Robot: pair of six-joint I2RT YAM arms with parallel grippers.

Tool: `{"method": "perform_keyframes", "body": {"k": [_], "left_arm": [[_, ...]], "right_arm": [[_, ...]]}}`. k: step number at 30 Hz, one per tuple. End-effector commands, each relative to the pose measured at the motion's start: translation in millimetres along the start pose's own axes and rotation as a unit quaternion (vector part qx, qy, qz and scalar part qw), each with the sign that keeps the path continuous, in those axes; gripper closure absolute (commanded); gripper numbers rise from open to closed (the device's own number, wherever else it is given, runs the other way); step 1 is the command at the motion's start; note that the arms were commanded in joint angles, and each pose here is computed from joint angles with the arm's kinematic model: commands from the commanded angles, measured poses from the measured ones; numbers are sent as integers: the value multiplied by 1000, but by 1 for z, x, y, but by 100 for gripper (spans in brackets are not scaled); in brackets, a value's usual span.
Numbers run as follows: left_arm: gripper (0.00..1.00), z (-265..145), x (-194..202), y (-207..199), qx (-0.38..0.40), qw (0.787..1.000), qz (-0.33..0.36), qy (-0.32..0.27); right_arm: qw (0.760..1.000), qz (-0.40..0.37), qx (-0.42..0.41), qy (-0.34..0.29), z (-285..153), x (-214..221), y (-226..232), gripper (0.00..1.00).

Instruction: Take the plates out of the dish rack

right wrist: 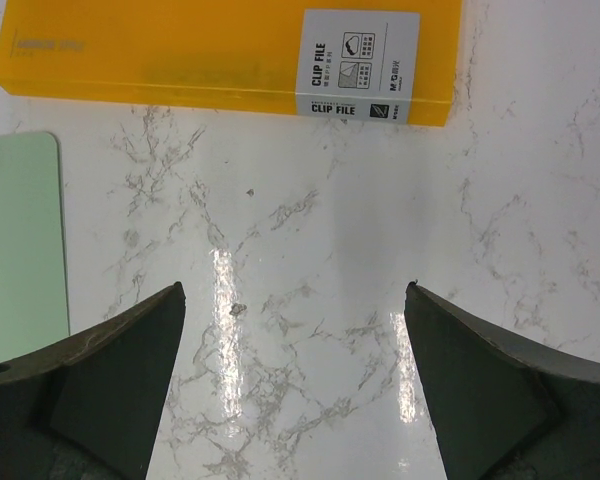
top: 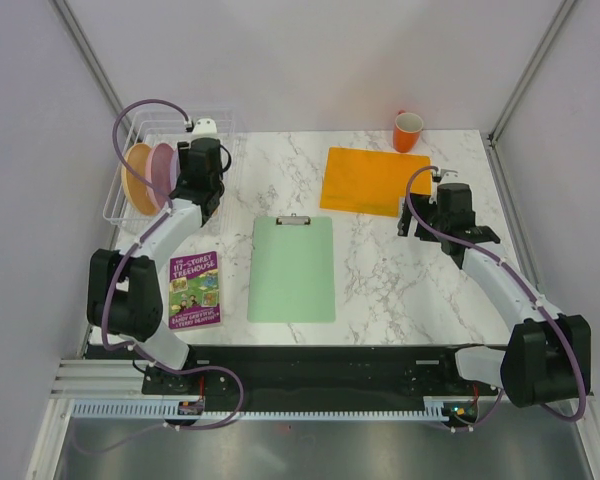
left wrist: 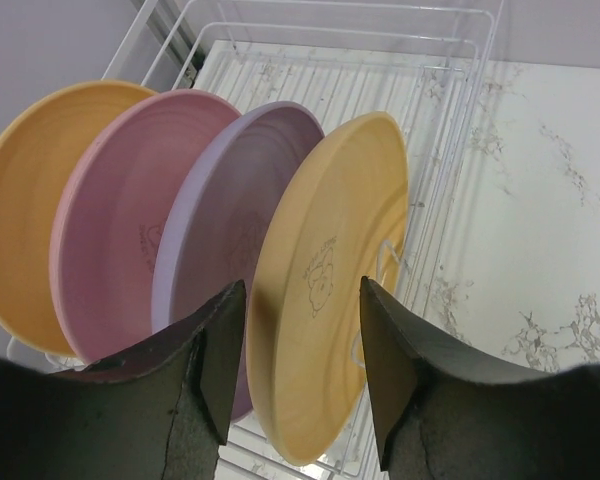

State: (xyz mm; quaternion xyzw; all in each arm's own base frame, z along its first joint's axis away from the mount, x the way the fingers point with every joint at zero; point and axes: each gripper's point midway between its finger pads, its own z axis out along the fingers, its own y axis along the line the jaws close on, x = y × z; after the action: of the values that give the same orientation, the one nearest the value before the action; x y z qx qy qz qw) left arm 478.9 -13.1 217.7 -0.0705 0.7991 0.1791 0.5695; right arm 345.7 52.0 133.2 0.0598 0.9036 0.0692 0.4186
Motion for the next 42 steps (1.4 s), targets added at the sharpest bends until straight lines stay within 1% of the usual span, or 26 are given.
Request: {"method": "perform_keyframes", "body": {"k": [1,12,13,14,15,17,19,21,23,24,25,26,28,29,30,32,33,36,42], "left_arm": [[45,0,-26,9,-24,999,-10,-33],[60,7,-4,11,-45,999,5,-9],[67,7,-2,11,-47,999,5,-7],[68,8,1,11,-49,999,7,-5],[72,8,0,12,-51,999,9,-4],[84,7,1,13,-54,998,10,-3],[94,7,-1,15,-57,998,12,-3],[98,5,-5,14,-57,998,17,-6],[98,1,-10,13,-62,998,23,-11],[98,-2,-16,12,-63,997,38,-18],[98,-4,-21,14,-78,996,46,-25],[98,-8,-32,10,-82,994,62,-45],[98,-14,-41,14,-115,988,86,-58],[98,-20,-50,10,-124,982,124,-68],[98,-26,-62,14,-151,978,116,-87],[98,-31,-73,10,-166,970,146,-100],[98,-34,-80,13,-181,968,137,-108],[98,-40,-91,12,-192,964,148,-112],[98,-66,-116,23,-196,963,134,-131]], "right_arm": [[999,-6,4,-33,0,-25,1,2],[999,-3,11,-30,1,-22,-2,2],[999,-3,12,-30,1,-23,-3,2],[999,-3,11,-30,1,-23,-2,2],[999,-3,12,-30,1,-23,-3,2],[1000,-3,12,-28,2,-22,-2,2],[1000,-3,12,-26,2,-21,-4,2],[1000,-2,11,-26,2,-21,-3,2],[1000,-1,12,-25,3,-20,-3,2],[1000,-2,12,-25,3,-20,-3,2],[1000,-2,11,-24,3,-19,-3,2],[1000,-1,11,-24,3,-19,-3,2],[1000,-2,12,-24,3,-19,-4,2],[1000,-2,12,-23,3,-18,-4,2],[1000,-2,11,-22,3,-18,-3,2],[1000,-2,12,-23,3,-18,-4,2],[1000,-2,12,-23,3,-18,-4,2],[1000,-2,11,-25,1,-19,-4,2],[999,-2,6,-33,-6,-25,-1,2]]}}
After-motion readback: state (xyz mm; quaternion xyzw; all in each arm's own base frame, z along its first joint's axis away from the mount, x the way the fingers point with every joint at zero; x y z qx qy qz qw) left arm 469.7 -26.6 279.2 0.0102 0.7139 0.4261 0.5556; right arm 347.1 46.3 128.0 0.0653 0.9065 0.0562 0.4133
